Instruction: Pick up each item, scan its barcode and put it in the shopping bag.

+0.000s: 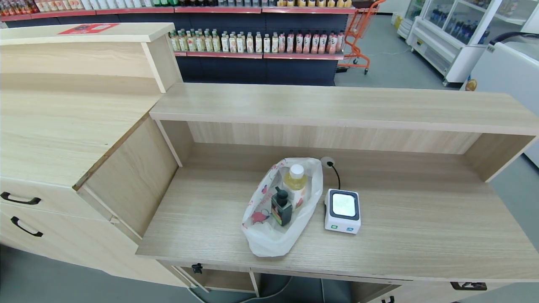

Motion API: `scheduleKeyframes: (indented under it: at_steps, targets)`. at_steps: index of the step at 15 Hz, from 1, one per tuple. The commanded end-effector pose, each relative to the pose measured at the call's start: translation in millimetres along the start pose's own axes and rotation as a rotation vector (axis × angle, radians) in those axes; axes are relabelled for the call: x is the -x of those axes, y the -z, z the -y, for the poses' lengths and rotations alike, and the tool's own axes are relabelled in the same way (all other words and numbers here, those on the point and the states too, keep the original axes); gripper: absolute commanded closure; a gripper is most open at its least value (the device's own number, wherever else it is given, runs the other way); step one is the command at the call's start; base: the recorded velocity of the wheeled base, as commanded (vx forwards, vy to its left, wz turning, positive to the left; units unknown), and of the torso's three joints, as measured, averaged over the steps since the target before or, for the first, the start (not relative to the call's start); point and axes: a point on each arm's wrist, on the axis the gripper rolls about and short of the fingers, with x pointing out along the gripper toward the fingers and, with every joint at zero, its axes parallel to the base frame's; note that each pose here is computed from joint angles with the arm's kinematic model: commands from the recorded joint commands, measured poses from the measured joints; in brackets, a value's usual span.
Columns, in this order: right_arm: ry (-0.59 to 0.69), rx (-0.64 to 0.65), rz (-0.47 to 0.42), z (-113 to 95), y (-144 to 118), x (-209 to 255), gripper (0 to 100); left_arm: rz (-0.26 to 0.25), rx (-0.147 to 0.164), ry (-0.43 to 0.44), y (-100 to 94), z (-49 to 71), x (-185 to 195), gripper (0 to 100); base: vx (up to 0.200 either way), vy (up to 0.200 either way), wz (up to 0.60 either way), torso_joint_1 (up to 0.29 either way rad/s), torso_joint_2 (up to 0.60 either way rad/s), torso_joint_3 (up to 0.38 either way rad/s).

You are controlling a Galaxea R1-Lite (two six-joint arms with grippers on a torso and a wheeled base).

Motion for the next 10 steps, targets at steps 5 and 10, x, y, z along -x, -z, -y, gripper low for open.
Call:
scheduleKeyframes:
  at_steps: [5,10]
  targets:
    - [0.045,0.009,0.12,-3.8,27.8,19.3,0,0.0,0.0,0.0,0.0,0.0,0.0,0,0.0,0.0,0.0,0.0,0.0,0.0]
    - [0.045,0.009,0.12,-3.8,27.8,19.3,0,0.0,0.0,0.0,0.0,0.0,0.0,0,0.0,0.0,0.0,0.0,0.0,0.0]
